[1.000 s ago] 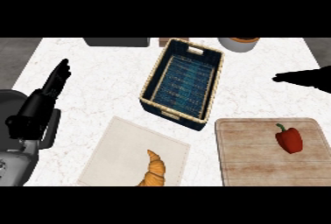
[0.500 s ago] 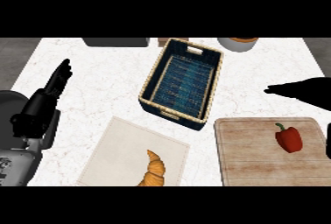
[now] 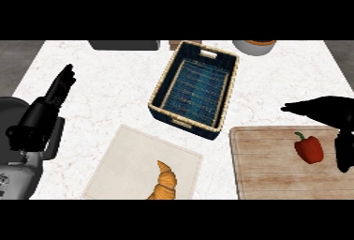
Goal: Pick the bell pepper from the cutting board and place it in the basket
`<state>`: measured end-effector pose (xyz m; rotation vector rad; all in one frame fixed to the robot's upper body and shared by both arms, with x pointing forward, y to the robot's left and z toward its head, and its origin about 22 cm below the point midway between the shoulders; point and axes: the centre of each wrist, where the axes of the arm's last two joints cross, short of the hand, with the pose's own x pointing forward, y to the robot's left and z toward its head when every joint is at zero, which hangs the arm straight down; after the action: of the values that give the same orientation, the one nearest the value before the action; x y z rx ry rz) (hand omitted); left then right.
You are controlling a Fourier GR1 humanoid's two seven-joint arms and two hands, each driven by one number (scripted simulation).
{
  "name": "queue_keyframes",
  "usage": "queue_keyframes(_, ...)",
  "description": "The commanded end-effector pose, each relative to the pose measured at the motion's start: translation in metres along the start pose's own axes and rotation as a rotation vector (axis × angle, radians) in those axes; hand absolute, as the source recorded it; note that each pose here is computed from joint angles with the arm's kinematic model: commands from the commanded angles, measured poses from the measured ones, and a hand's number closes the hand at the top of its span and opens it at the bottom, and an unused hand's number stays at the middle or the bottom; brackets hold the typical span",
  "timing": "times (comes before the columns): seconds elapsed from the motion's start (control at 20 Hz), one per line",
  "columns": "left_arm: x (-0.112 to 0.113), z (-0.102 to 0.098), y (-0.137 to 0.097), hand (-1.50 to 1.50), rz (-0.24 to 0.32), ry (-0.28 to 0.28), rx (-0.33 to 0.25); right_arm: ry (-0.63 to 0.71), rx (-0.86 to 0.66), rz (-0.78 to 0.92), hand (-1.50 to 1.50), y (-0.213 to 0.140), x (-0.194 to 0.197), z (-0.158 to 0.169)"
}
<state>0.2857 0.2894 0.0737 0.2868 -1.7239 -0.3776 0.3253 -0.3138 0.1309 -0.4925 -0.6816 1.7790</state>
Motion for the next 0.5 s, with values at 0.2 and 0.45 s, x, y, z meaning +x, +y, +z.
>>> queue_keyframes(0.2,-0.012,-0.005,0.011,0.0,0.009,0.013,0.004,0.009,-0.016,0.019,-1.5,0.03,-0.021,-0.023)
queue_keyframes(0.45,0.001,-0.002,-0.01,0.0,-0.012,-0.006,0.004,-0.019,-0.045,0.022,-1.5,0.024,-0.018,-0.029)
